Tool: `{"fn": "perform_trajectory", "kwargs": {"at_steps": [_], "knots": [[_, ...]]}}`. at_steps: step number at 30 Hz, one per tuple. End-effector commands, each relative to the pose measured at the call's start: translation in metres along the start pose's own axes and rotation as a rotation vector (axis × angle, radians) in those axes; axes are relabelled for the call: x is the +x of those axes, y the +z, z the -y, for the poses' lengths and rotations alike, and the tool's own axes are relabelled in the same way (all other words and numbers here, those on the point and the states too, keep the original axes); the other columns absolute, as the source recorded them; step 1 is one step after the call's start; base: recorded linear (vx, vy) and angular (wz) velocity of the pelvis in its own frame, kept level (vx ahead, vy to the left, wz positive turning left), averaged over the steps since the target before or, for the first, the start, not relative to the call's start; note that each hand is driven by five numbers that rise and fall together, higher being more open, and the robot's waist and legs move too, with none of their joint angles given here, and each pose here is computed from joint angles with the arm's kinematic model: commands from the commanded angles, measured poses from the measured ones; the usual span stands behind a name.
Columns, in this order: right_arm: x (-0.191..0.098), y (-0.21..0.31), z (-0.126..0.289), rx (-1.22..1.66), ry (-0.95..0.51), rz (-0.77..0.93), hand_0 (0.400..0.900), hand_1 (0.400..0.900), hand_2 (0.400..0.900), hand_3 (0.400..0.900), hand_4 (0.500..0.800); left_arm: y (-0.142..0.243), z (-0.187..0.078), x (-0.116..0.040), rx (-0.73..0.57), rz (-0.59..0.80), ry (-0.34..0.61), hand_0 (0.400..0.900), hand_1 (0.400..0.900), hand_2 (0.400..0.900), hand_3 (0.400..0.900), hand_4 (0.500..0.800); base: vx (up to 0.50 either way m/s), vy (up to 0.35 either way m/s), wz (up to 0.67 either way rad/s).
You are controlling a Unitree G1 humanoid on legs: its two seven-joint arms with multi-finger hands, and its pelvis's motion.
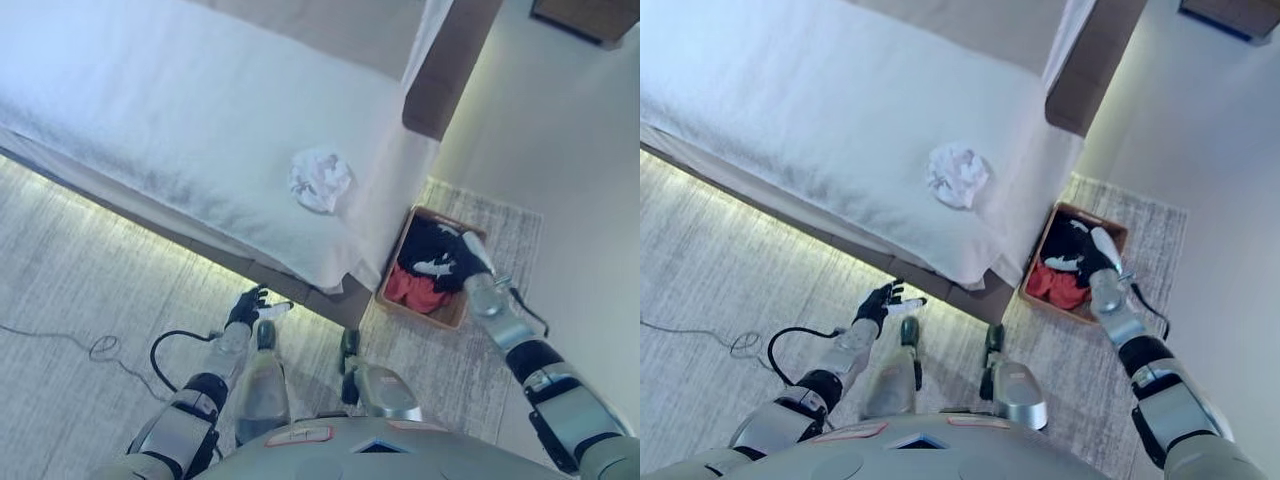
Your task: Put the clothes on the bed into the basket.
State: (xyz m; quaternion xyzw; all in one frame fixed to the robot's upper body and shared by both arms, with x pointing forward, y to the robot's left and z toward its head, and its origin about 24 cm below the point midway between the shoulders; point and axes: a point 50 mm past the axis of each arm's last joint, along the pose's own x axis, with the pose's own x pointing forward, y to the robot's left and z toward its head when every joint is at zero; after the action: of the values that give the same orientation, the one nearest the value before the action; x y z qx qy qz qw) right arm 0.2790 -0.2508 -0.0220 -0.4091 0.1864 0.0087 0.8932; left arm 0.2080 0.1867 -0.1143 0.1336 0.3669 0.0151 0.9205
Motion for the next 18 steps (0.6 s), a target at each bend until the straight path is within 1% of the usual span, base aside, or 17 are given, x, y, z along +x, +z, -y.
{"fn": "perform_trajectory", "kwargs": {"at_steps": [1, 2, 3, 6, 12, 18], "knots": [[0.019, 0.070, 0.038, -0.091, -0.166, 0.267, 0.900, 0.900, 0.900, 0.900, 0.800, 0.017, -0.011, 0.005, 0.043, 0.076, 0.063, 0.900, 0.900, 0.900, 0.900, 0.800, -0.029, 0.185, -0.49], [0.021, 0.073, 0.039, -0.087, -0.178, 0.270, 0.900, 0.900, 0.900, 0.900, 0.800, 0.021, -0.009, 0.005, 0.045, 0.089, 0.061, 0.900, 0.900, 0.900, 0.900, 0.800, 0.029, 0.152, -0.16], [0.028, 0.092, 0.044, -0.090, -0.202, 0.299, 0.900, 0.900, 0.900, 0.900, 0.800, 0.025, -0.005, 0.006, 0.067, 0.100, 0.042, 0.900, 0.900, 0.900, 0.900, 0.800, 0.040, 0.195, -0.26], [0.033, 0.112, 0.048, -0.111, -0.211, 0.342, 0.900, 0.900, 0.900, 0.900, 0.800, 0.033, -0.007, 0.007, 0.046, 0.121, 0.057, 0.900, 0.900, 0.900, 0.900, 0.800, 0.013, 0.120, -0.11], [0.036, 0.153, 0.071, -0.122, -0.273, 0.442, 0.900, 0.900, 0.900, 0.900, 0.800, 0.053, -0.004, 0.010, 0.042, 0.186, 0.061, 0.900, 0.900, 0.900, 0.900, 0.800, -0.017, 0.052, 0.08], [0.039, 0.191, 0.095, -0.135, -0.326, 0.506, 0.900, 0.900, 0.900, 0.900, 0.800, 0.073, -0.001, 0.012, 0.029, 0.242, 0.053, 0.900, 0.900, 0.900, 0.900, 0.800, -0.014, 0.012, 0.13]]}}
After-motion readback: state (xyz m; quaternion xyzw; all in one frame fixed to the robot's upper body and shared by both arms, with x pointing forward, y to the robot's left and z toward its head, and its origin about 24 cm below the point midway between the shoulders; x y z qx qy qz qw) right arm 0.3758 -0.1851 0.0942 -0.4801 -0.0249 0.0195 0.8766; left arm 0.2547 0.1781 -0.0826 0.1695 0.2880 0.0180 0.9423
